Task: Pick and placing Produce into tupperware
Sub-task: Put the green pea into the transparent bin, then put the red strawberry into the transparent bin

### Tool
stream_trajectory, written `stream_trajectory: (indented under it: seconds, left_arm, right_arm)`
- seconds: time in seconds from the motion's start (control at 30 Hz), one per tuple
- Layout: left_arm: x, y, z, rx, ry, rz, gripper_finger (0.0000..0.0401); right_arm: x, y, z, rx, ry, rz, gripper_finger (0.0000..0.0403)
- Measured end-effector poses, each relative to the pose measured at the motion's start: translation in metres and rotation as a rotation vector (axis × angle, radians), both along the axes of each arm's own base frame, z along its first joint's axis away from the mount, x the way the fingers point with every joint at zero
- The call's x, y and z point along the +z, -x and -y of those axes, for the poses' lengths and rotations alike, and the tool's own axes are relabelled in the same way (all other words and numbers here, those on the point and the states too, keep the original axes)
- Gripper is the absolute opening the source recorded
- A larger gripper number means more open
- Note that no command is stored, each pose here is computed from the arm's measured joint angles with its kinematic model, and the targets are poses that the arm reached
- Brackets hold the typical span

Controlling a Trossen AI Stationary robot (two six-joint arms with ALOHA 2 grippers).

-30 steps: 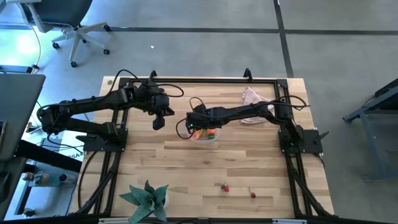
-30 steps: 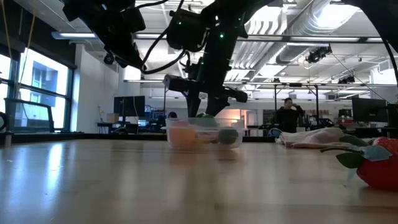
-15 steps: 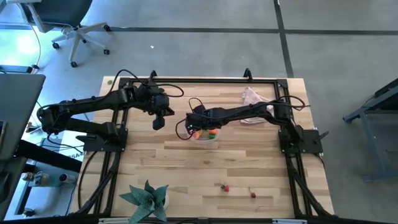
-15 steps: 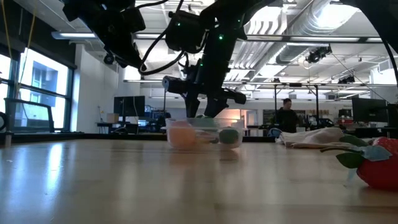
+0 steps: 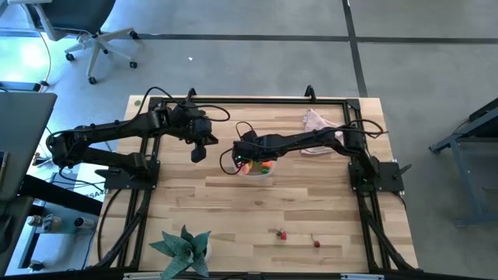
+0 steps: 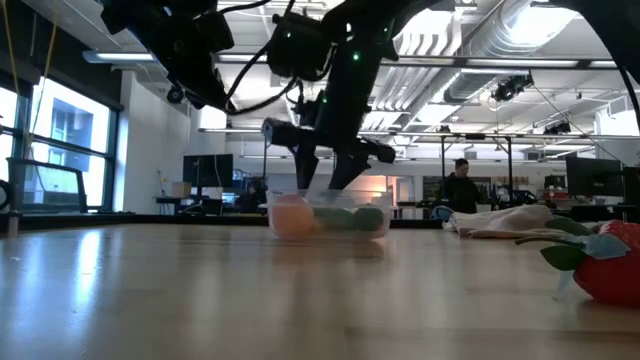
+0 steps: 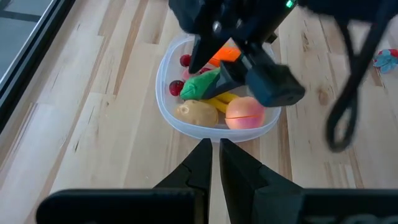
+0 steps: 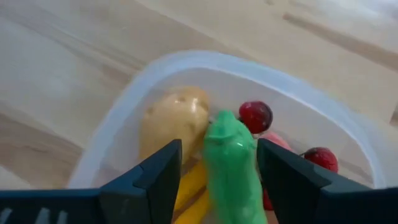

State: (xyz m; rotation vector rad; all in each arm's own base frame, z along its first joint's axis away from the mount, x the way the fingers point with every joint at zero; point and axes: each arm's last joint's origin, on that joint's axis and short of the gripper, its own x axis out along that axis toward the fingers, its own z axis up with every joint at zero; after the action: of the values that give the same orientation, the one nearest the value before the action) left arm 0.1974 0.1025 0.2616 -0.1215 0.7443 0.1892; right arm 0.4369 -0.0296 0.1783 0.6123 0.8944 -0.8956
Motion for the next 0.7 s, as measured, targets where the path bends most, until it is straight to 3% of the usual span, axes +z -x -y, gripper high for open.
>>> stream_trajectory:
  seconds: [0.17,0.33,0.5,0.7]
  left_arm:
    - [0.000,0.000,0.000,0.000,0.000,0.000,0.0021]
    - [0.000,0.000,0.000,0.000,0.000,0.000,0.0021]
    - [0.000,0.000,0.000,0.000,0.000,0.000,0.0021]
    - [0.000,0.000,0.000,0.000,0.000,0.000,0.0021]
  right_arm:
    - [0.028,0.008,-0.011,0.015,0.047,0.033,0.0202]
    - [0.057,0.030,-0.041,-0.038,0.050,0.042,0.0202]
    - [0.067,0.056,-0.086,-0.078,-0.029,-0.025,0.0202]
    - [0.065,0.081,-0.153,0.036,-0.160,-0.116,0.0202]
